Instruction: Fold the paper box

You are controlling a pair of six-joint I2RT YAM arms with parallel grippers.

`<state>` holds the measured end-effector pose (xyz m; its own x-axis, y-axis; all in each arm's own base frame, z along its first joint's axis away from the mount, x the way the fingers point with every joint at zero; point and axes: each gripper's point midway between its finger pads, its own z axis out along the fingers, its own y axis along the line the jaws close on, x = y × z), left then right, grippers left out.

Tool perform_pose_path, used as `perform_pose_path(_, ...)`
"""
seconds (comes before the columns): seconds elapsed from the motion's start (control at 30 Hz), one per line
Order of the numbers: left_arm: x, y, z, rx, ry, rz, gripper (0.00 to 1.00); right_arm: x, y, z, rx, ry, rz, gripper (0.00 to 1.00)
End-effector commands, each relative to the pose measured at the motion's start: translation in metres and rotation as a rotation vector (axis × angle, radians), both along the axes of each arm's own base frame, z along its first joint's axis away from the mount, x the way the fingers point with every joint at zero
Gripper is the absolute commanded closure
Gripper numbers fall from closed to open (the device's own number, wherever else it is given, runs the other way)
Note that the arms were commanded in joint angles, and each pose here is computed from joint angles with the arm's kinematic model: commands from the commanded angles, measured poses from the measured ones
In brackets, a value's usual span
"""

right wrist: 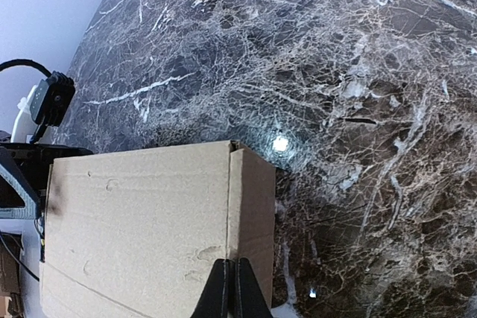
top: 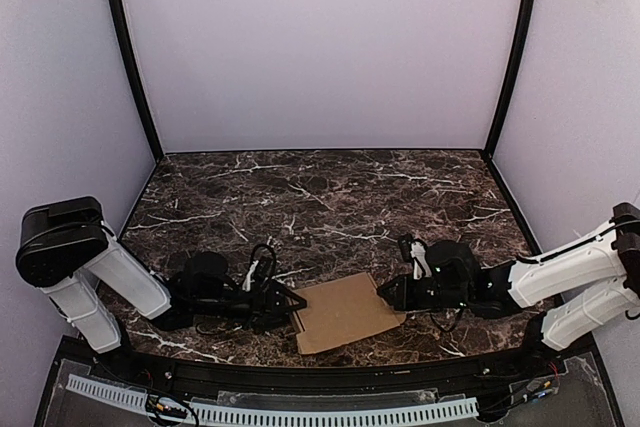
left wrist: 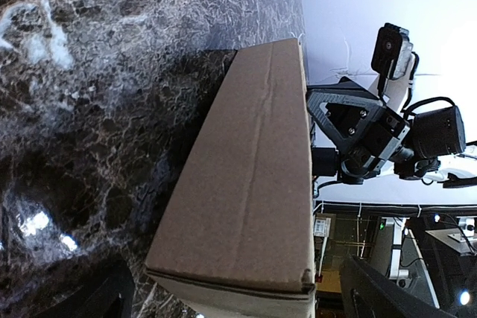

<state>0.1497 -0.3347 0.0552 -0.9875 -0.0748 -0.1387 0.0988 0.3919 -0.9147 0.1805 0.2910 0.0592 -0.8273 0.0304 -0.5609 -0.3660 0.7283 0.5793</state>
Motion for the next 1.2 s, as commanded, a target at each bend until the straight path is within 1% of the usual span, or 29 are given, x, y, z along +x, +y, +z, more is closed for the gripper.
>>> perform_pose_path(0.0,0.001,-0.002,0.015,-0.079,-0.039,0.017,0.02,-0.014,-0.017,-0.033,-0.09,0.083,-0.006,0.99)
perform_pose_path(0.3,0.002,-0.007,0.025,-0.109,-0.061,0.007,0.01,-0.016,-0.014,-0.033,-0.086,0.087,-0.004,0.99)
perform_pose_path(0.43,0.003,-0.009,0.028,-0.128,-0.061,0.007,0.05,-0.017,-0.014,-0.034,-0.088,0.088,-0.011,0.99)
perform_pose_path(0.57,0.002,-0.01,0.028,-0.135,-0.054,0.005,0.11,-0.016,-0.016,-0.034,-0.09,0.084,-0.02,0.99)
perform_pose_path(0.73,0.001,-0.01,0.027,-0.133,-0.044,-0.002,0.23,-0.015,-0.017,-0.035,-0.092,0.081,-0.034,0.98)
perform_pose_path(0.77,0.001,-0.011,0.028,-0.133,-0.045,-0.003,0.26,-0.014,-0.017,-0.034,-0.091,0.081,-0.037,0.98)
perform_pose_path(0.97,0.0,-0.013,0.026,-0.125,-0.039,-0.017,0.38,-0.012,-0.018,-0.03,-0.091,0.063,-0.038,0.96)
perform_pose_path(1.07,0.0,-0.014,0.026,-0.119,-0.038,-0.027,0.44,-0.01,-0.016,-0.025,-0.1,0.039,-0.026,0.93)
perform_pose_path(1.17,0.0,-0.017,0.027,-0.121,-0.043,-0.036,0.48,-0.007,-0.014,-0.016,-0.105,0.0,-0.011,0.87)
